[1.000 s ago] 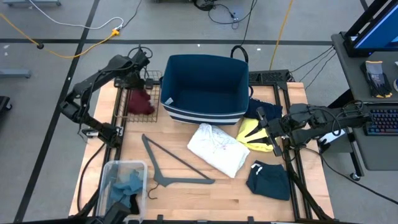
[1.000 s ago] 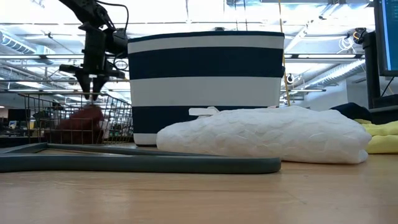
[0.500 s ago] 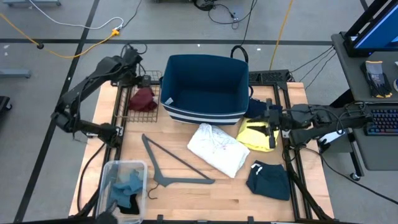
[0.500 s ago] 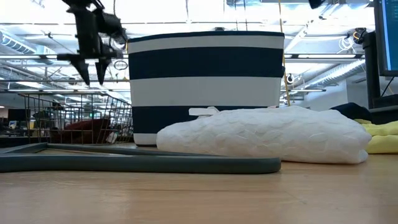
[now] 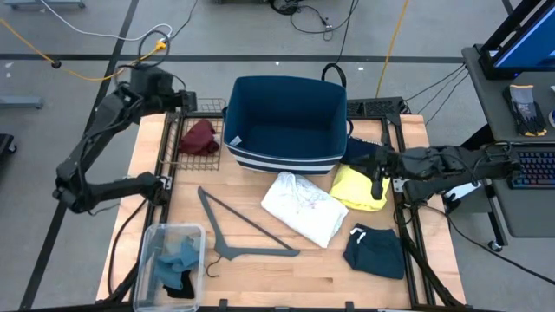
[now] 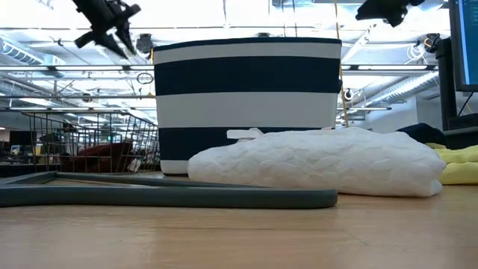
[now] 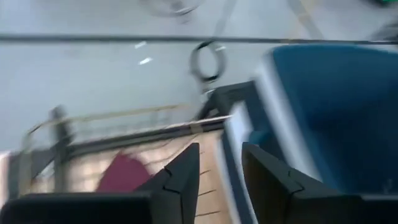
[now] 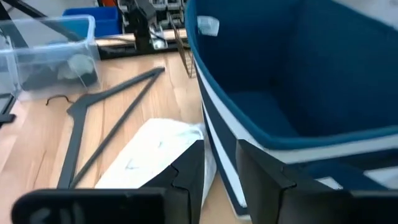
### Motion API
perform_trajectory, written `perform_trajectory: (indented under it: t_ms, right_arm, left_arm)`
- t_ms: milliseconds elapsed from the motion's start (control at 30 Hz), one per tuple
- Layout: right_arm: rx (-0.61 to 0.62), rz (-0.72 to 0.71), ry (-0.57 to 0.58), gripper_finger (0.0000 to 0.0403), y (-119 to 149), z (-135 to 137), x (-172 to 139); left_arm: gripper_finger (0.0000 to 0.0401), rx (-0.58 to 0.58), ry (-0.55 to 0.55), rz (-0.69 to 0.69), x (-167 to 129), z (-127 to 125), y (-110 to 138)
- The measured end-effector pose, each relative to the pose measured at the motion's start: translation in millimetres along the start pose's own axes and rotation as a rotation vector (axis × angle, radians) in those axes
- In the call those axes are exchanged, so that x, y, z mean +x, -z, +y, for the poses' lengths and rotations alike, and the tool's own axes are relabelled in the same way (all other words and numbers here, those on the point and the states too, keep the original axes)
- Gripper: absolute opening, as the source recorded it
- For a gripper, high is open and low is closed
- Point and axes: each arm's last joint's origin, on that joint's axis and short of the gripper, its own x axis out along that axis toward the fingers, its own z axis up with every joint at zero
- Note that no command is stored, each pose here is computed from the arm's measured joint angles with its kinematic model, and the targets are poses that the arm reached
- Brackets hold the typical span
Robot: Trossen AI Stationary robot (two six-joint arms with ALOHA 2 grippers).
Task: Pick & Place Cloths
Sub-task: Put the dark blue boxer into the brown wire basket
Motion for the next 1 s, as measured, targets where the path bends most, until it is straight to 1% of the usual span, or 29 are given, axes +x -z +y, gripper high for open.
perform_trajectory:
  t_ms: [100,233,300,367,500,733,900,1000]
  right_arm:
    - [0.014,0.022,0.006,0.0068,2,-1,0]
    - [0.022,0.077,0.021,0.0037,8,-2,0]
    - [0.033,0.108,0.034,0.0019,11,-3,-1]
    - [0.051,0.135,0.067,0.0006,14,-4,-1]
    - [0.084,0.194,0.155,0.0004,21,-8,-1]
    - [0.112,0.438,0.291,0.0001,25,-12,-2]
    - [0.132,0.648,0.313,0.0004,32,-12,9]
    - [0.116,0.737,0.333,0.0005,36,-14,16]
  left_arm:
    - [0.0106,0.071,0.145,-0.037,-8,-6,-3]
    - [0.0098,0.185,0.347,-0.045,-11,-13,-6]
    - [0.0099,0.234,0.424,-0.049,-11,-17,-7]
    - [0.0099,0.279,0.469,-0.066,-12,-20,-8]
    - [0.0099,0.336,0.496,-0.091,-13,-25,-8]
    - [0.0099,0.352,0.49,-0.097,-12,-26,-8]
    - [0.0099,0.355,0.489,-0.098,-12,-26,-8]
    - [0.0099,0.359,0.489,-0.099,-12,-26,-8]
